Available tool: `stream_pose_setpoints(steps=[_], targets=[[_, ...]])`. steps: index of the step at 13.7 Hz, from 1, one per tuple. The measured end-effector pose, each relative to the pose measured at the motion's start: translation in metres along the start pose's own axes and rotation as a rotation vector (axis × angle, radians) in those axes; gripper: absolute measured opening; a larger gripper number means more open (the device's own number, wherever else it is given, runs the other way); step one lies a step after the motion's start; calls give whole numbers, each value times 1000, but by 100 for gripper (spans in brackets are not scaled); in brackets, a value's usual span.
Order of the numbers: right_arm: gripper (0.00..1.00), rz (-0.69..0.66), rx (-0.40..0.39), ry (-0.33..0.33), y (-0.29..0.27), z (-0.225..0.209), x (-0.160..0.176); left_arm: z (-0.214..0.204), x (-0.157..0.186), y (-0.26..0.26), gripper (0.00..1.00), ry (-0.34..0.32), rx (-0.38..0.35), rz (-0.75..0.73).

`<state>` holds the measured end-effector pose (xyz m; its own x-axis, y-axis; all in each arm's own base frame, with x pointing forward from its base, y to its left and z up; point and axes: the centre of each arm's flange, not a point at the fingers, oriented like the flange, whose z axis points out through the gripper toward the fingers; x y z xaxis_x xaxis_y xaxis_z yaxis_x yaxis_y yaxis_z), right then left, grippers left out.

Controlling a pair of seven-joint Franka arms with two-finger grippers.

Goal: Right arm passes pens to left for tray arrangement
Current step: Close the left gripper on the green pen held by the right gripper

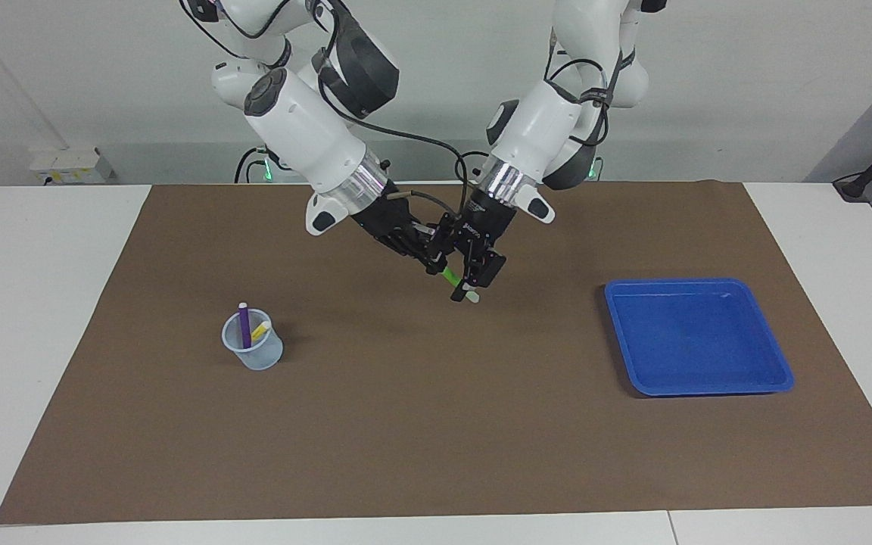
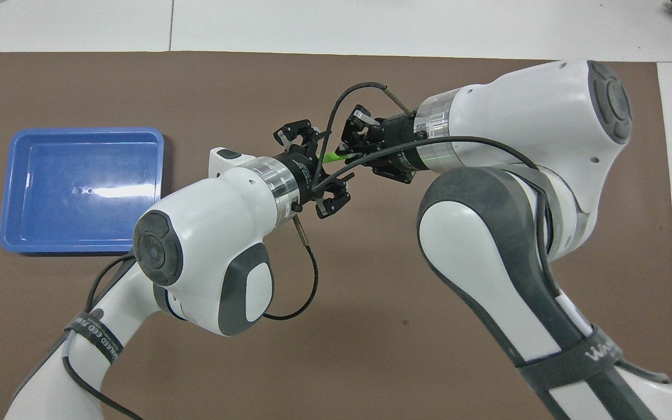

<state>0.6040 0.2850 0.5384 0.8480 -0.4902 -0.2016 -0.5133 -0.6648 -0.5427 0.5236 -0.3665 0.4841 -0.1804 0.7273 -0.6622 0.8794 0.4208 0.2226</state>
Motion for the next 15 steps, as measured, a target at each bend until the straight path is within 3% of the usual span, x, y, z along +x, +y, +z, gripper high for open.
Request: stream_pose_setpoints(steps=[6,8,9,15], targets=[[18,-1,-9,-10,0,7,-6,-10,2,24,74,36,41,1],[18,-3,-5,-7,-2,7,-8,-8,0,20,50,40,53,7],[18,-3,-5,-7,-2,7,-8,-8,-1,18,46,39,55,10],[18,-3,-9,-10,-1,9,-9,-6,2,18,46,54,77,56]])
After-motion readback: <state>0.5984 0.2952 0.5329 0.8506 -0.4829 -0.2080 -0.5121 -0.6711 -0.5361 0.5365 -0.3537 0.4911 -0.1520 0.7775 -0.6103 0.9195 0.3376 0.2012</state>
